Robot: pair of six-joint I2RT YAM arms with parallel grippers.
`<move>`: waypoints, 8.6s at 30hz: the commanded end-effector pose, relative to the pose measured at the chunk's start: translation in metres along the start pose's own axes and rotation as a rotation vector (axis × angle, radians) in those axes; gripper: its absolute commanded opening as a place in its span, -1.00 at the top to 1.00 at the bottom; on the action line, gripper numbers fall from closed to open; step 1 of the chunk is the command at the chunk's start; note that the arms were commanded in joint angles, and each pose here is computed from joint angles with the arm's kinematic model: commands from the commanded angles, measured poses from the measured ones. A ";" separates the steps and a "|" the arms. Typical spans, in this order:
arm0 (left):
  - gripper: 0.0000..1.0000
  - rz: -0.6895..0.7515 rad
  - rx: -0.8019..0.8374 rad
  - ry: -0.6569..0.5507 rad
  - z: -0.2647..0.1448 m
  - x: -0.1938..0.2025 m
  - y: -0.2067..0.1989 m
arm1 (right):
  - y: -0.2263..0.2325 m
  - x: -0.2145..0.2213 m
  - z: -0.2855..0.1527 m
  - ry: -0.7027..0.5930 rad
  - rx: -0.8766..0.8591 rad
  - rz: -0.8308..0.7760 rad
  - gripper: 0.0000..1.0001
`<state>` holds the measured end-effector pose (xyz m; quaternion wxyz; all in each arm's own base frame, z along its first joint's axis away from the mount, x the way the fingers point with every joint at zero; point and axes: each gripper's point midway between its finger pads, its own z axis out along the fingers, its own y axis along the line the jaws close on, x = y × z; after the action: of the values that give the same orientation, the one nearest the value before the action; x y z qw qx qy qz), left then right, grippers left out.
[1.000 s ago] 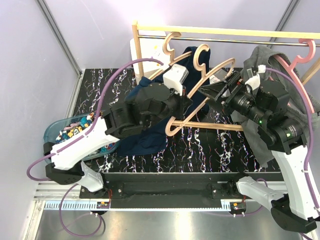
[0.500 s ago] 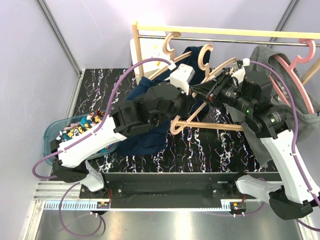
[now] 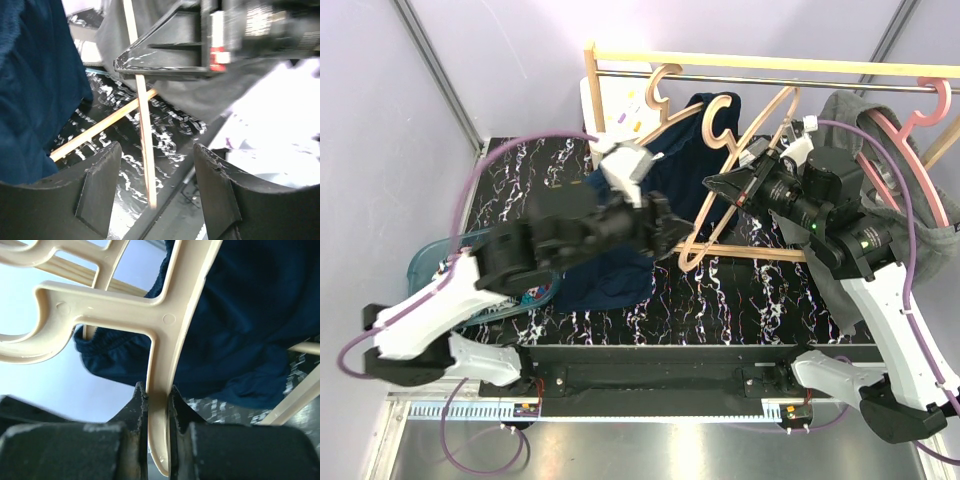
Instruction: Remove the shorts from the hanger
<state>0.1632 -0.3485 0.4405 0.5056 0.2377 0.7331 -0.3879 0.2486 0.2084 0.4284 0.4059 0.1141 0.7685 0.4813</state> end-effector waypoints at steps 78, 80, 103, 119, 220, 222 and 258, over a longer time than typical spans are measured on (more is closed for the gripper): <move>-0.78 -0.025 -0.241 -0.044 -0.042 -0.053 0.118 | 0.027 -0.079 -0.118 -0.129 0.262 -0.458 -1.00; -0.77 -0.028 -0.233 -0.030 -0.036 -0.050 0.119 | 0.043 -0.074 -0.112 -0.099 0.172 -0.466 -1.00; 1.00 -0.037 -0.130 -0.009 -0.001 -0.047 0.110 | 0.135 -0.058 -0.088 0.020 -0.374 -0.461 -1.00; 1.00 0.290 -0.119 -0.586 -0.040 -0.118 0.108 | 0.114 -0.060 -0.067 0.060 -0.308 -0.456 -1.00; 1.00 0.080 -0.035 -0.431 -0.056 -0.077 0.078 | 0.078 0.008 0.052 -0.090 0.121 -0.020 -0.59; 1.00 0.079 -0.048 -0.425 -0.055 -0.075 0.081 | 0.080 0.007 0.049 -0.108 0.099 -0.017 -0.59; 1.00 0.061 -0.094 -0.342 -0.058 -0.054 0.091 | 0.103 0.029 0.075 -0.129 0.214 -0.145 -0.43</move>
<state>0.2276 -0.2547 0.4284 0.6074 0.1866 0.6917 -0.3432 0.2529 0.3341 0.4714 0.4432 0.0938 0.8150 0.3613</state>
